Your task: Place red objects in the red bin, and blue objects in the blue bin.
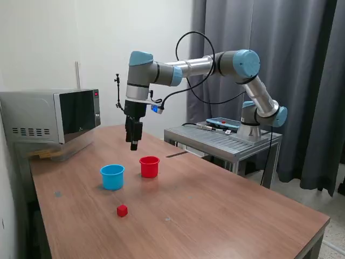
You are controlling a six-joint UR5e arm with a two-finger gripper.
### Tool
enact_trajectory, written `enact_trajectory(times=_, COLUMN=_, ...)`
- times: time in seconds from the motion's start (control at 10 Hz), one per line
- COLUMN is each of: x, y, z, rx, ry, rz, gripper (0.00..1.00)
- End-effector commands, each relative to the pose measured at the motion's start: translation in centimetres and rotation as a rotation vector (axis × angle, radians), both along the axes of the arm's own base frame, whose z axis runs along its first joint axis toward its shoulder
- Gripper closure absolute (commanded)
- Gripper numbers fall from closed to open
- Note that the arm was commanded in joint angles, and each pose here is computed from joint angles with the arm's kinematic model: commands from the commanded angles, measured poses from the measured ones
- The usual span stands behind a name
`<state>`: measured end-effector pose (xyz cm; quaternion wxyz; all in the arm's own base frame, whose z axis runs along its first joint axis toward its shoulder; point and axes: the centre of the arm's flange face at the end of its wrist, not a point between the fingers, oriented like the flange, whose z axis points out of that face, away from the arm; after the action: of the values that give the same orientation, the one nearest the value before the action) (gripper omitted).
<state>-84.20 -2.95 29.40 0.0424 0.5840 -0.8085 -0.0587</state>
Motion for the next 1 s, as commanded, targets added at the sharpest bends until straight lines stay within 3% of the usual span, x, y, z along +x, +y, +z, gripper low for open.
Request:
enact_trajectory(times=0.0, x=-0.7, y=-1.7, z=-0.5, rx=0.003, ry=0.007, rz=0.046, gripper=0.00)
enact_trajectory(times=0.2, x=-1.2, y=-2.0, z=-1.3, rx=0.004, ry=0.004, rz=0.058, gripper=0.00)
enact_trajectory(times=0.4, x=-1.9, y=-3.7, z=-2.6, rx=-0.028, ry=0.008, rz=0.086, gripper=0.00)
enact_trajectory(times=0.8, x=-2.8, y=-4.3, z=-4.5, rx=-0.026, ry=0.016, rz=0.114, gripper=0.00)
enact_trajectory(times=0.9, x=-3.2, y=-4.3, z=-4.4, rx=-0.021, ry=0.051, rz=0.116, gripper=0.00)
